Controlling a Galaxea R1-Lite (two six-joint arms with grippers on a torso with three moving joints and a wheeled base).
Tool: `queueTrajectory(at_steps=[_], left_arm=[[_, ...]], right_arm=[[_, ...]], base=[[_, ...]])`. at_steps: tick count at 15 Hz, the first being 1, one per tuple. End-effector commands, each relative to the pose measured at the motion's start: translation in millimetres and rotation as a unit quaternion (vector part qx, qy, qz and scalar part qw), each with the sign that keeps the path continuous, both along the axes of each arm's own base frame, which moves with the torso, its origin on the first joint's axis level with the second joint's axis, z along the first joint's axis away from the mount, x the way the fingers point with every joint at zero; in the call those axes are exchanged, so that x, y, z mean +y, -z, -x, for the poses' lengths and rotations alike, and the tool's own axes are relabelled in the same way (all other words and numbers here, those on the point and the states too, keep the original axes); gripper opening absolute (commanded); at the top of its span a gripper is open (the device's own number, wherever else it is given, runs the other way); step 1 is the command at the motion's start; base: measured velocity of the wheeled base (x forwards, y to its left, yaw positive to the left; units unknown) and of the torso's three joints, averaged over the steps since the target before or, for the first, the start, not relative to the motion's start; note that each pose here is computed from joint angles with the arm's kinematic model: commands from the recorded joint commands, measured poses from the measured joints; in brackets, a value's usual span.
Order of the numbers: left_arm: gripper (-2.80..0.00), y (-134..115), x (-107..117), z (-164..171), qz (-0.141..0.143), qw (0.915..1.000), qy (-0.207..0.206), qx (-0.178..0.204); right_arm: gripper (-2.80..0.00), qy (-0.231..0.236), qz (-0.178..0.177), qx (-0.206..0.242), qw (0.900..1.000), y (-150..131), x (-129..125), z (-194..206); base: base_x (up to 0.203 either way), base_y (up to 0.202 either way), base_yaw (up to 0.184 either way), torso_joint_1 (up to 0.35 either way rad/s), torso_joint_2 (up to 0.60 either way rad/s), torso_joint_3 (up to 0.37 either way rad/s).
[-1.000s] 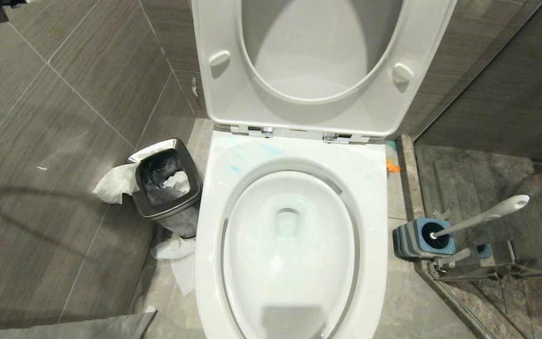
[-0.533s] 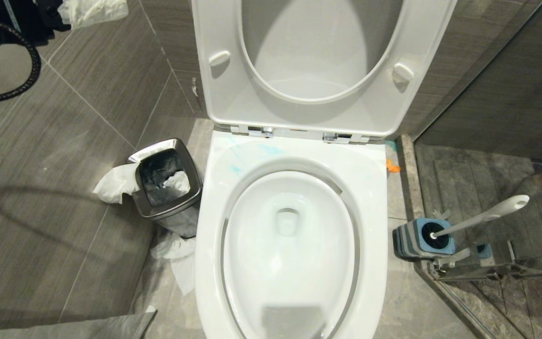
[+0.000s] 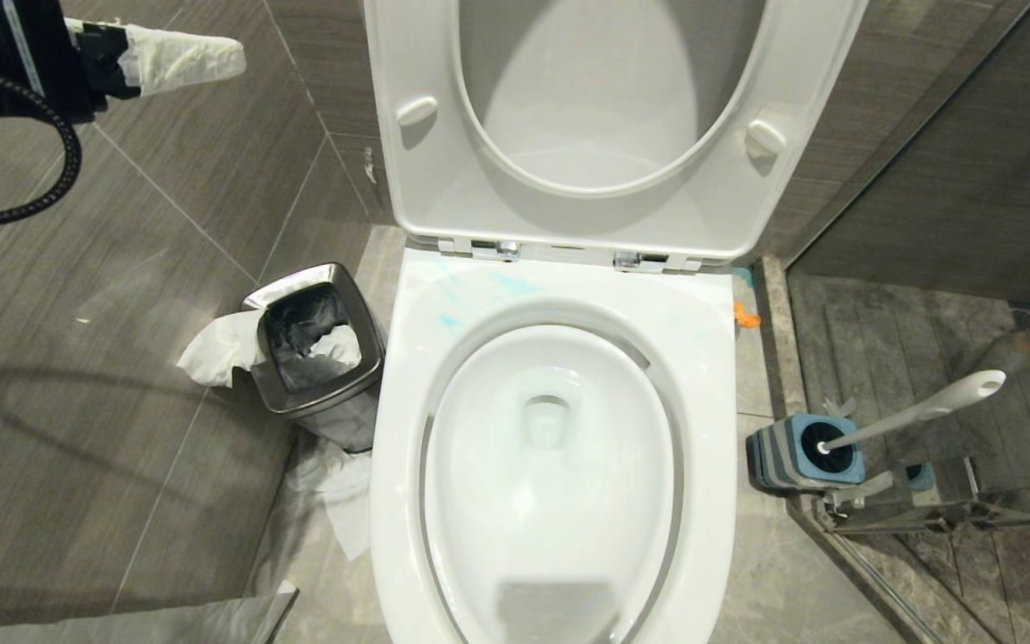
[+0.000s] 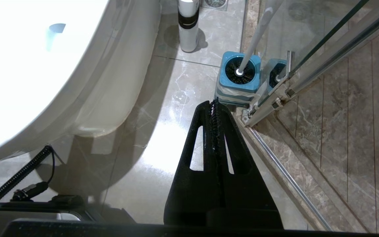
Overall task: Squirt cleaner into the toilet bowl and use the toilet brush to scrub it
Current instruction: Pour in the cleaning agent
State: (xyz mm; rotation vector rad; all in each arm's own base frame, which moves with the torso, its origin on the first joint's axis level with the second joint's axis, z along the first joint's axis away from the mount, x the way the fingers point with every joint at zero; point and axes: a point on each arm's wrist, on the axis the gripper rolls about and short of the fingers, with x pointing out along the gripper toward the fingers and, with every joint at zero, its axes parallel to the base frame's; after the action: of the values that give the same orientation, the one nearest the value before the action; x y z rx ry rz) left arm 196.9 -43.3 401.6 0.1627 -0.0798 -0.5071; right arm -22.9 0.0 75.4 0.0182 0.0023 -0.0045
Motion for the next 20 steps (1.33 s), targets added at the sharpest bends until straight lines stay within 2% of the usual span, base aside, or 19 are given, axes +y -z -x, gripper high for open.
queueTrajectory(at_steps=[1,7,10,11,16,20], left_arm=[[0.00,-2.3,-1.0,8.5,0.001,1.0000,-0.005,-0.005],[0.00,2.5,0.7,19.0,0.003,0.9996,-0.028,-0.003],[0.00,5.3,1.4,26.3,0.003,0.9997,-0.026,-0.002],[-2.80,4.4,1.8,29.1,0.006,0.9997,-0.025,-0.004],[-2.80,-3.8,4.3,42.2,0.011,0.9989,-0.039,-0.024],[-2.80,-32.0,2.2,67.8,0.036,0.9951,-0.047,-0.079]], right_arm=[[-2.80,0.000,0.000,0.000,1.000,-0.2,0.0,-0.1],[-2.80,-0.001,0.000,0.001,1.000,-0.1,0.0,-0.1],[-2.80,-0.001,0.000,0.000,1.000,-0.2,0.0,-0.1],[-2.80,0.000,0.000,0.000,1.000,0.2,0.0,-0.1],[-2.80,0.000,0.000,0.000,1.000,-0.2,0.0,0.1],[-2.80,0.000,0.000,0.000,1.000,-0.1,0.0,0.0]], base=[[0.000,0.000,0.000,0.000,0.00,0.000],[0.000,0.000,0.000,0.000,0.00,0.000],[0.000,0.000,0.000,0.000,0.00,0.000],[0.000,0.000,0.000,0.000,0.00,0.000],[0.000,0.000,0.000,0.000,0.00,0.000],[0.000,0.000,0.000,0.000,0.00,0.000]])
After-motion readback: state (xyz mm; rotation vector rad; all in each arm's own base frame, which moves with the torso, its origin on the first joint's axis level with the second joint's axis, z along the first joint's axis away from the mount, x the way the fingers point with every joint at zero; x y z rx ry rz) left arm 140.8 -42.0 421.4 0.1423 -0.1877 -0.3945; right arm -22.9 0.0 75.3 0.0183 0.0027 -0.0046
